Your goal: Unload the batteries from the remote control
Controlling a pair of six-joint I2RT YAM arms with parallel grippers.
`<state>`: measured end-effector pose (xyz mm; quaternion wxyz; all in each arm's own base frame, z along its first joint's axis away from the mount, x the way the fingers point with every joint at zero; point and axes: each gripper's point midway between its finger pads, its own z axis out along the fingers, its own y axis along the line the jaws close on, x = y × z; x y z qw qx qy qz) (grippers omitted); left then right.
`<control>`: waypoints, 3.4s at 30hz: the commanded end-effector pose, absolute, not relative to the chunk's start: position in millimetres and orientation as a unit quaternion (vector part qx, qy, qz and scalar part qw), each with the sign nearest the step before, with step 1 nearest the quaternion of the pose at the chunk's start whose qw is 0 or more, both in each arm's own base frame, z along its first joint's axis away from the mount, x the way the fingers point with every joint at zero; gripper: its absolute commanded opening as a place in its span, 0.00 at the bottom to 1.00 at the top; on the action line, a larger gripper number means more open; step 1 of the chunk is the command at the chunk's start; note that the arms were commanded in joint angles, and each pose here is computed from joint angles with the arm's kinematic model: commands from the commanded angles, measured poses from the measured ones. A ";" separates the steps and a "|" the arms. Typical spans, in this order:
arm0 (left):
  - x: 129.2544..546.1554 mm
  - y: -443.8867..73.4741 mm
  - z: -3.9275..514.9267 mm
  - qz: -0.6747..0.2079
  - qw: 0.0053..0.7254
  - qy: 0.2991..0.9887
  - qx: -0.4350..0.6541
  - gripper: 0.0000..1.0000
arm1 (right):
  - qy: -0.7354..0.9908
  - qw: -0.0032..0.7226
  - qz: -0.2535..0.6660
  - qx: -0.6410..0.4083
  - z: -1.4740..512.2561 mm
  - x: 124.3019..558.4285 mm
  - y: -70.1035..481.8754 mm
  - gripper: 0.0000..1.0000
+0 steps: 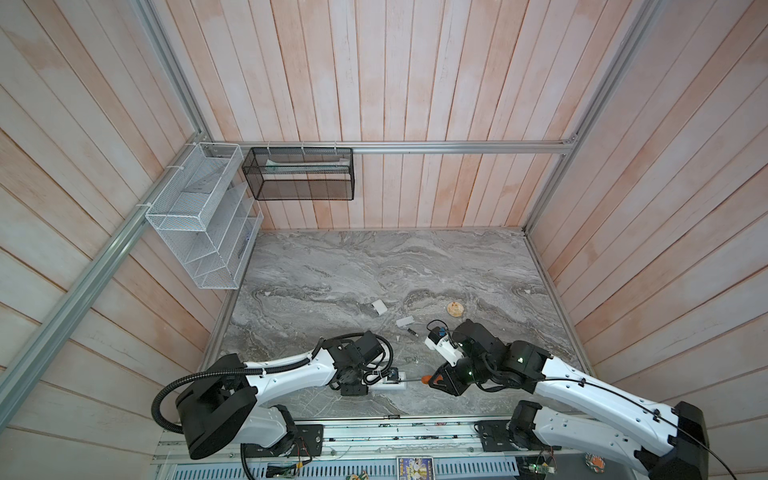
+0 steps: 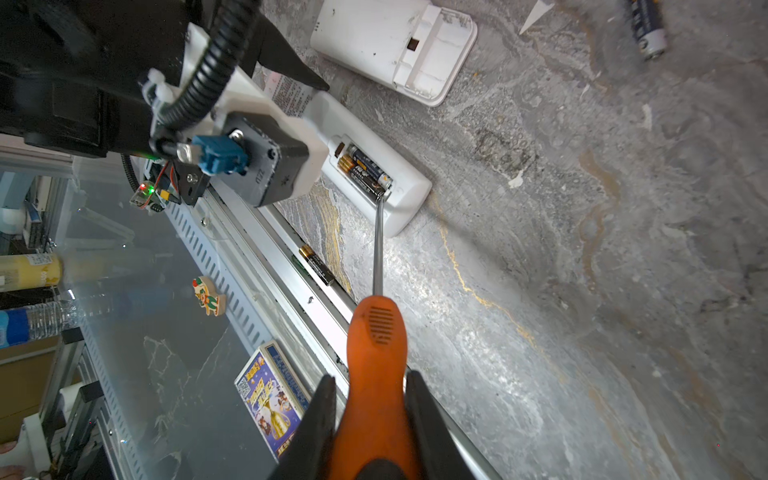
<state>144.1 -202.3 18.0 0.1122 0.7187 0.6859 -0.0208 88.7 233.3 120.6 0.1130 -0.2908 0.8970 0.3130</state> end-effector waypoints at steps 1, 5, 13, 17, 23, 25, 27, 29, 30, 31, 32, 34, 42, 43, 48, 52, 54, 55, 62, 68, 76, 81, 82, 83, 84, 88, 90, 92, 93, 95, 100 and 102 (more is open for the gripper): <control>131.3 -184.1 -2.0 -0.012 0.064 0.685 0.725 0.06 | 0.884 0.114 0.349 -0.290 90.4 77.6 254.0 0.00; 130.9 -184.6 -2.9 -0.013 0.062 0.685 0.726 0.06 | 0.861 0.160 0.377 -0.302 99.3 75.3 255.4 0.00; 130.2 -183.9 -4.6 -0.013 0.057 0.685 0.726 0.05 | 0.815 0.199 0.427 -0.337 124.5 71.0 266.1 0.00; 130.3 -183.5 -4.9 -0.012 0.057 0.685 0.727 0.04 | 0.787 0.205 0.447 -0.372 141.2 60.1 279.1 0.00; 130.5 -181.6 -6.3 -0.008 0.054 0.685 0.726 0.03 | 0.770 0.228 0.456 -0.384 160.3 57.8 281.9 0.00; 130.6 -181.2 -6.6 -0.007 0.053 0.685 0.726 0.02 | 0.768 0.238 0.455 -0.384 166.4 59.6 280.5 0.00; 129.9 -181.4 -7.2 -0.009 0.051 0.685 0.727 0.01 | 0.765 0.248 0.453 -0.384 173.5 61.3 279.5 0.00; 128.5 -180.5 -8.3 -0.010 0.046 0.685 0.727 0.00 | 0.765 0.252 0.451 -0.385 178.0 62.2 278.7 0.00; 128.3 -180.6 -8.9 -0.011 0.045 0.685 0.727 0.00 | 0.763 0.254 0.452 -0.386 180.9 61.8 278.7 0.00; 127.5 -180.0 -9.8 -0.012 0.042 0.685 0.727 0.00 | 0.763 0.255 0.451 -0.386 182.2 62.2 278.4 0.00; 127.1 -180.3 -10.1 -0.013 0.040 0.686 0.727 0.00 | 0.763 0.256 0.450 -0.387 183.2 62.2 278.0 0.00; 126.5 -180.6 -10.8 -0.015 0.037 0.685 0.727 0.00 | 0.761 0.258 0.452 -0.388 185.8 62.0 278.3 0.00; 125.1 -180.5 -12.1 -0.018 0.034 0.685 0.727 0.00 | 0.750 0.277 0.457 -0.390 202.0 64.0 278.7 0.00; 124.8 -180.1 -12.2 -0.018 0.033 0.686 0.727 0.00 | 0.749 0.279 0.457 -0.391 203.7 64.4 278.9 0.00; 124.9 -180.3 -12.2 -0.019 0.033 0.686 0.727 0.00 | 0.741 0.289 0.462 -0.392 213.6 65.2 280.1 0.00; 123.9 -179.8 -12.9 -0.020 0.030 0.686 0.727 0.00 | 0.735 0.296 0.469 -0.389 220.1 65.7 281.2 0.00; 123.7 -179.7 -12.8 -0.021 0.030 0.685 0.727 0.00 | 0.732 0.301 0.473 -0.388 223.6 66.2 281.7 0.00; 124.3 -180.7 -12.6 -0.021 0.031 0.686 0.727 0.00 | 0.731 0.303 0.474 -0.388 224.7 66.3 281.9 0.00; 125.1 -180.5 -11.5 -0.019 0.033 0.687 0.726 0.00 | 0.779 0.303 0.420 -0.353 204.5 83.0 270.3 0.00; 124.8 -180.2 -12.6 -0.019 0.030 0.687 0.725 0.00 | 0.869 0.209 0.313 -0.322 154.3 92.2 253.7 0.00; 125.3 -180.0 -12.0 -0.018 0.032 0.688 0.725 0.00 | 0.899 0.172 0.273 -0.295 143.2 95.4 238.9 0.00; 125.4 -179.9 -12.3 -0.018 0.031 0.688 0.725 0.00 | 0.906 0.168 0.269 -0.281 142.8 96.2 229.7 0.00; 125.4 -179.8 -12.5 -0.018 0.031 0.688 0.725 0.00 | 0.906 0.168 0.270 -0.280 142.6 96.3 229.4 0.00; 125.5 -179.6 -12.5 -0.017 0.031 0.688 0.725 0.00 | 0.906 0.166 0.270 -0.280 141.5 96.4 228.8 0.00; 126.2 -180.3 -12.1 -0.017 0.032 0.688 0.725 0.00 | 0.906 0.166 0.271 -0.280 140.8 97.2 229.1 0.00; 126.3 -179.9 -12.0 -0.016 0.032 0.689 0.724 0.00 | 0.904 0.157 0.275 -0.287 136.7 96.6 233.0 0.00; 126.5 -179.4 -12.0 -0.015 0.032 0.689 0.724 0.00 | 0.903 0.148 0.276 -0.293 134.1 94.8 235.1 0.00; 127.4 -179.5 -11.8 -0.013 0.033 0.689 0.724 0.00 | 0.902 0.135 0.283 -0.298 131.7 90.8 238.1 0.00; 127.8 -179.7 -11.7 -0.012 0.034 0.689 0.724 0.00 | 0.902 0.129 0.284 -0.297 129.8 89.3 238.2 0.00; 128.0 -179.8 -11.6 -0.012 0.035 0.688 0.724 0.00 | 0.905 0.120 0.282 -0.297 126.3 87.4 237.4 0.00; 128.8 -180.5 -11.2 -0.011 0.036 0.689 0.724 0.00 | 0.910 0.113 0.275 -0.289 123.6 87.5 233.8 0.00; 128.6 -179.5 -11.4 -0.010 0.035 0.690 0.723 0.00 | 0.911 0.114 0.272 -0.287 123.1 88.5 232.4 0.00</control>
